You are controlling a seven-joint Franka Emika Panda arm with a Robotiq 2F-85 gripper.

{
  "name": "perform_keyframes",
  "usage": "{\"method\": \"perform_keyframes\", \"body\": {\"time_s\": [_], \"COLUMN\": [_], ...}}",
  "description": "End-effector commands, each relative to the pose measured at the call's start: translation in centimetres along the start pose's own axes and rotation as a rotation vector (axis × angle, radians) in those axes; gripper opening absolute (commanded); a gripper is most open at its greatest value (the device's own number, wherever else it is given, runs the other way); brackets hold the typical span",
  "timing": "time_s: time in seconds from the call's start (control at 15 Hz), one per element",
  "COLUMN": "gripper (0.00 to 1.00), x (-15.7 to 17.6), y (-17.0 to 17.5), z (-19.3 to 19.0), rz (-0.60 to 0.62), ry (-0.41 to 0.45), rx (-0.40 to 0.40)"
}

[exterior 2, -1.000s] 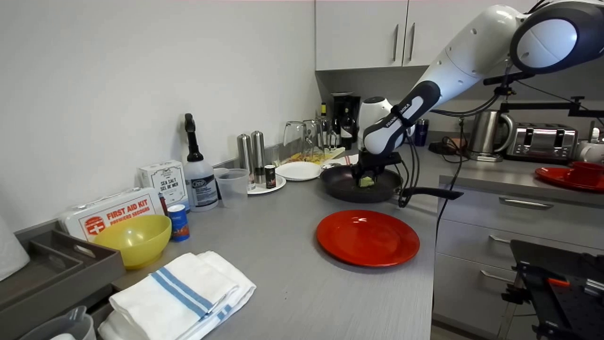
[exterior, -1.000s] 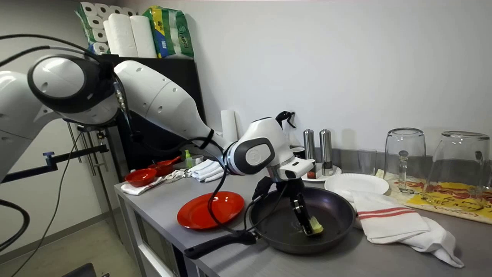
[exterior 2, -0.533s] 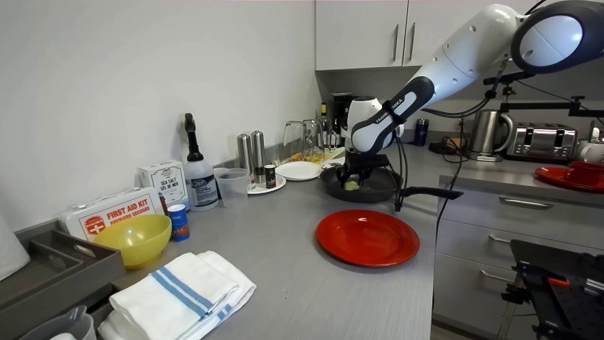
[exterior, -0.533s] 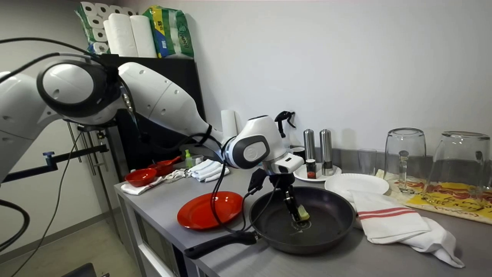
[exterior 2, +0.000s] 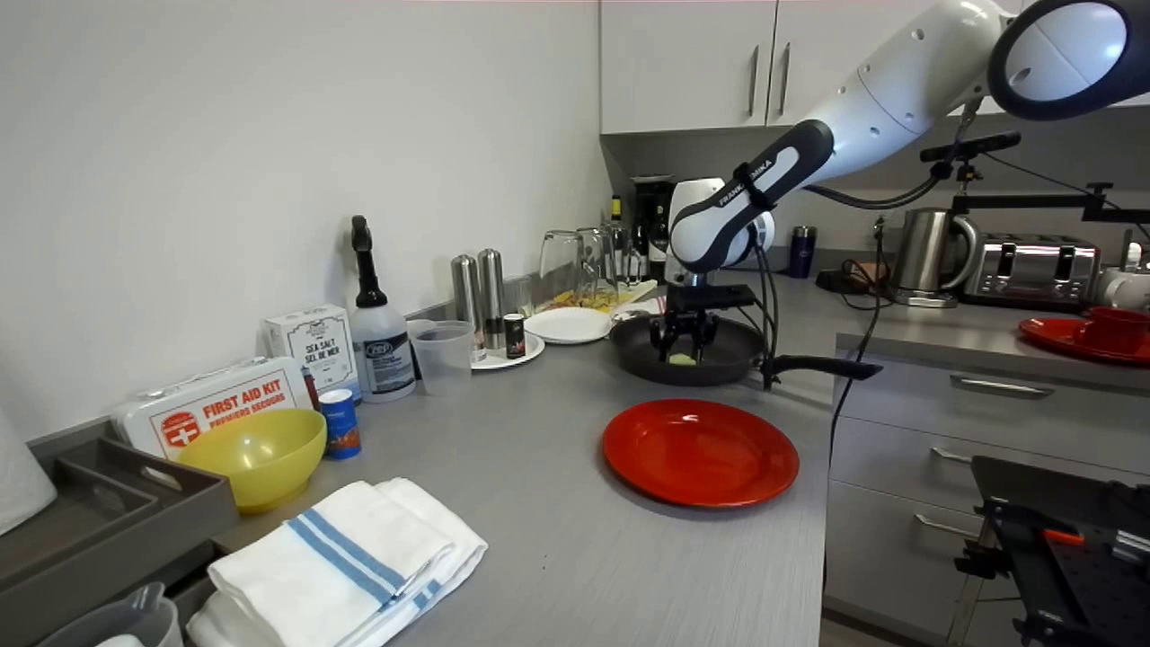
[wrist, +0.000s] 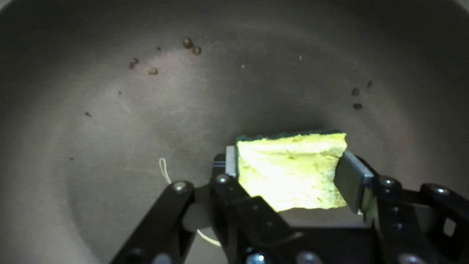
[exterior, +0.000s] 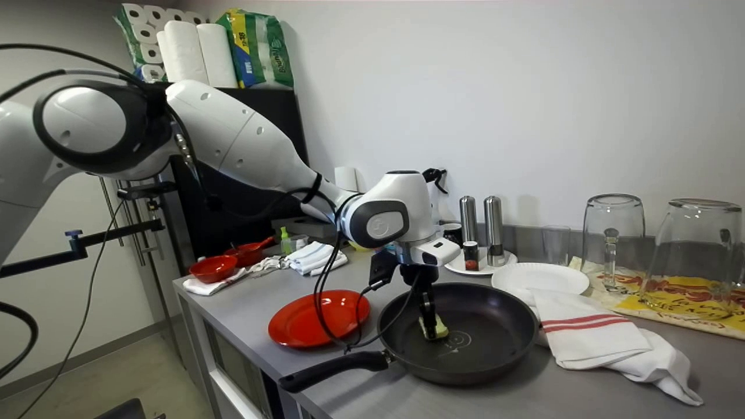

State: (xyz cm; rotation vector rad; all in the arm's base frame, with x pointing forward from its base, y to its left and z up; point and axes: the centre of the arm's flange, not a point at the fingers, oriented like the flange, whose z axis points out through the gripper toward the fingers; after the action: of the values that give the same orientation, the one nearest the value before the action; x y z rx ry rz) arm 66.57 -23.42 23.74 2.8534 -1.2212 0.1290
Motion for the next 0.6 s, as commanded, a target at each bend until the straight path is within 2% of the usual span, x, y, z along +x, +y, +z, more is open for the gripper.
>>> {"method": "perform_keyframes", "body": {"time_s": [0.0,0.27,0.4,0.53], "gripper": [0.39,0.39,0.39,0.39], "x": [-2.2,-2.7,-2.8,-2.4], "y": [1.4,2.4,2.7,2.9], "z": [1.0,1.0,1.4,2.4], "rz": [-0.041,-0.061,-0.054,-0.012], "ry": [-0.147,-0.259,-0.272,-0.144], "rx": [-0.004,-0.019,-0.038,-0.088]}}
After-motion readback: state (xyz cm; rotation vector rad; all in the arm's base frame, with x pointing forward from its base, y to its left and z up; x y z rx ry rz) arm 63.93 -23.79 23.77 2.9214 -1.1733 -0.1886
